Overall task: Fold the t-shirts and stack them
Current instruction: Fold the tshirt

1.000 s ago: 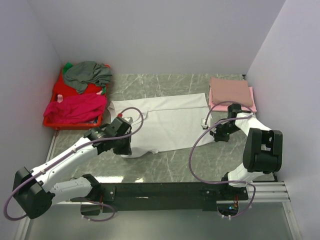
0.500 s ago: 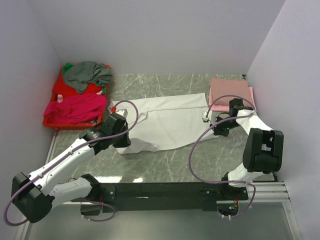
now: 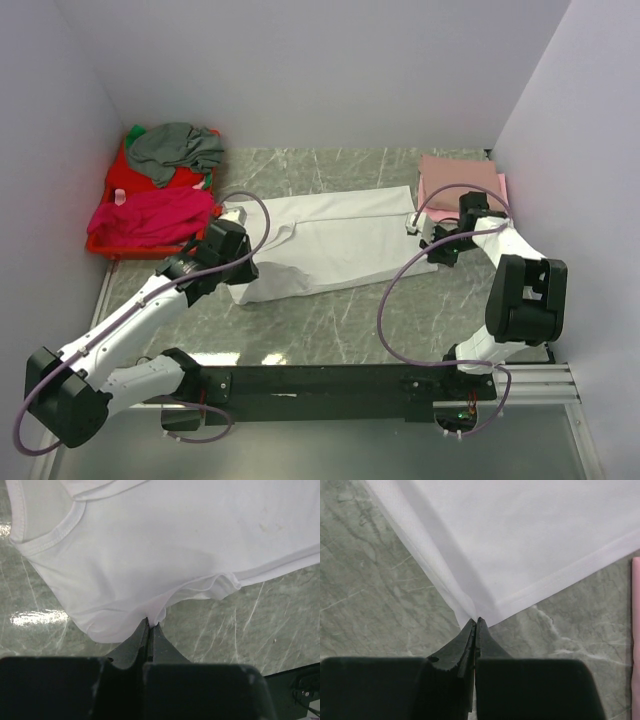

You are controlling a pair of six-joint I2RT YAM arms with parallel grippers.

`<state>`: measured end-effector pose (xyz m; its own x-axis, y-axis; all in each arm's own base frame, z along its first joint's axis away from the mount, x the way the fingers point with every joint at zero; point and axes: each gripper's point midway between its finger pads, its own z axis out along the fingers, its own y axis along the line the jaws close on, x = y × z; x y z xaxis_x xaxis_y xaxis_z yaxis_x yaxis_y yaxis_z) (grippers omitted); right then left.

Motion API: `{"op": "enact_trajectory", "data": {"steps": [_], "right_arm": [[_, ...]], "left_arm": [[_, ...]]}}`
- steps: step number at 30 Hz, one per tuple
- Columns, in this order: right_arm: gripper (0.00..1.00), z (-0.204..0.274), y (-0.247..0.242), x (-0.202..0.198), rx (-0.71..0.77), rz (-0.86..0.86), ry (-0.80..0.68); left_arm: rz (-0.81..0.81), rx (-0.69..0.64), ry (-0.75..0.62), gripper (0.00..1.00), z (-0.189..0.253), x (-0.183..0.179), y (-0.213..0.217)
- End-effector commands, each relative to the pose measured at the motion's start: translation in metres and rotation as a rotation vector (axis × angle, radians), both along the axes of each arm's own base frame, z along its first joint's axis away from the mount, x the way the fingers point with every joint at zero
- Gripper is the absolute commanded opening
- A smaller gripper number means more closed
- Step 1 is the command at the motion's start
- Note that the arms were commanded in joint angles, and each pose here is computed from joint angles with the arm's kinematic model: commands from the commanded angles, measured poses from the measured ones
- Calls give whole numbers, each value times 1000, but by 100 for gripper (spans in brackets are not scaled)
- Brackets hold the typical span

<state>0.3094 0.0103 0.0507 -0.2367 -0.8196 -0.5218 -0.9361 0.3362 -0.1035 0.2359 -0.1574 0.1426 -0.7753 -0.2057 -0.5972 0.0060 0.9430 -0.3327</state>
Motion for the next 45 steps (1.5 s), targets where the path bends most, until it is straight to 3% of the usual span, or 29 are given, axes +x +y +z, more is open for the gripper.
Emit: {"op": "enact_trajectory", "data": {"steps": [1,13,33,45], "right_arm": [[0,10,-2,22,19,-40,-55],[0,8,-5,37,21,-96,-71],[0,2,-13,64,20,-185,-63],[0,2,-18,80,22,-241,-70]], "left_arm": [[30,2,-80,1,8,20,1],[36,164,-182,1,0,59,11],[-76,342,-384,1,39,120,0],[-83,480,-387,1,22,149,2]]}}
